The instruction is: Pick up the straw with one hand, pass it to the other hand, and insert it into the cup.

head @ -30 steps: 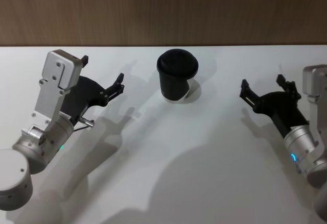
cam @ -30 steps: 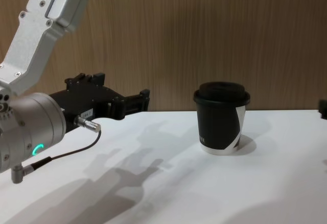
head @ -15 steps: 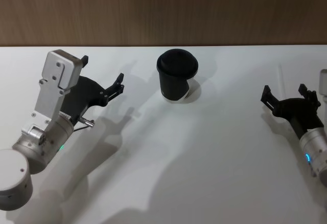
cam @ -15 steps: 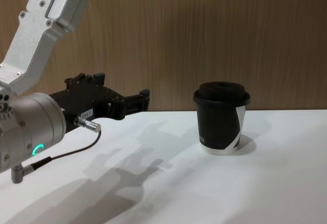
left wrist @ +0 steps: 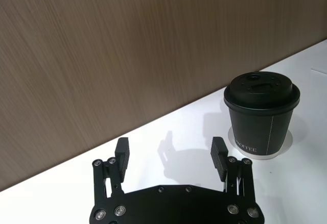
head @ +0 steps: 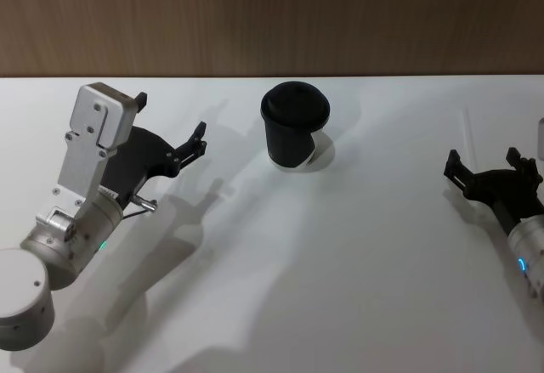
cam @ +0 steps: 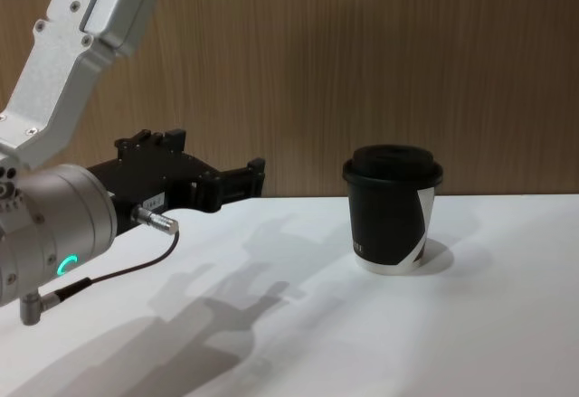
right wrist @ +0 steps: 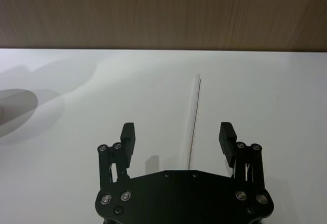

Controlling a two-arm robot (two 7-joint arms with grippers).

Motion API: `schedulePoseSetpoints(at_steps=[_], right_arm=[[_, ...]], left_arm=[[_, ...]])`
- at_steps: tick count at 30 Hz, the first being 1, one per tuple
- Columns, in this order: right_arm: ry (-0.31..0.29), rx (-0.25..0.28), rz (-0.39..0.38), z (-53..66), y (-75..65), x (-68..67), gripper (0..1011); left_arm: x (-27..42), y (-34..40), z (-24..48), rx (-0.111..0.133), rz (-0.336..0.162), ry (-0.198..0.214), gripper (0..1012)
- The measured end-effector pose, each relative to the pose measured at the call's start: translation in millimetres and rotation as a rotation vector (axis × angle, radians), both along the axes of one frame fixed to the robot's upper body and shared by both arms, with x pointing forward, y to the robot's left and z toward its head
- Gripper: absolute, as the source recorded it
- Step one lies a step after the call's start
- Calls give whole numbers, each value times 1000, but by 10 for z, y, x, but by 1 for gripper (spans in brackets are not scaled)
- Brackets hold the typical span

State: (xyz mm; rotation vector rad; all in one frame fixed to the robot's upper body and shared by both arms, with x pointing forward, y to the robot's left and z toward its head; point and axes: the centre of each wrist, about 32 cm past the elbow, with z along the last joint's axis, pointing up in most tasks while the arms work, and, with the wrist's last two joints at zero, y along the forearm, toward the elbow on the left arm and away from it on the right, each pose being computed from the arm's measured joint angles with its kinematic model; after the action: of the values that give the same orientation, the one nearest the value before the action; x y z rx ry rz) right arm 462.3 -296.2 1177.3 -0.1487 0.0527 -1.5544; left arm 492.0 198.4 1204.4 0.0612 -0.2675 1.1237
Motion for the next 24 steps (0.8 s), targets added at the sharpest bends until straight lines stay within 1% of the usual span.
schedulePoseSetpoints(at_steps=[11,24], right_arm=[[59,5,12,-16,-54,33,1001],[97,18,18,-52,-89,83,1001]], left_arm=[[0,0,0,0,0,0,1003],[0,0,0,0,0,0,1002]])
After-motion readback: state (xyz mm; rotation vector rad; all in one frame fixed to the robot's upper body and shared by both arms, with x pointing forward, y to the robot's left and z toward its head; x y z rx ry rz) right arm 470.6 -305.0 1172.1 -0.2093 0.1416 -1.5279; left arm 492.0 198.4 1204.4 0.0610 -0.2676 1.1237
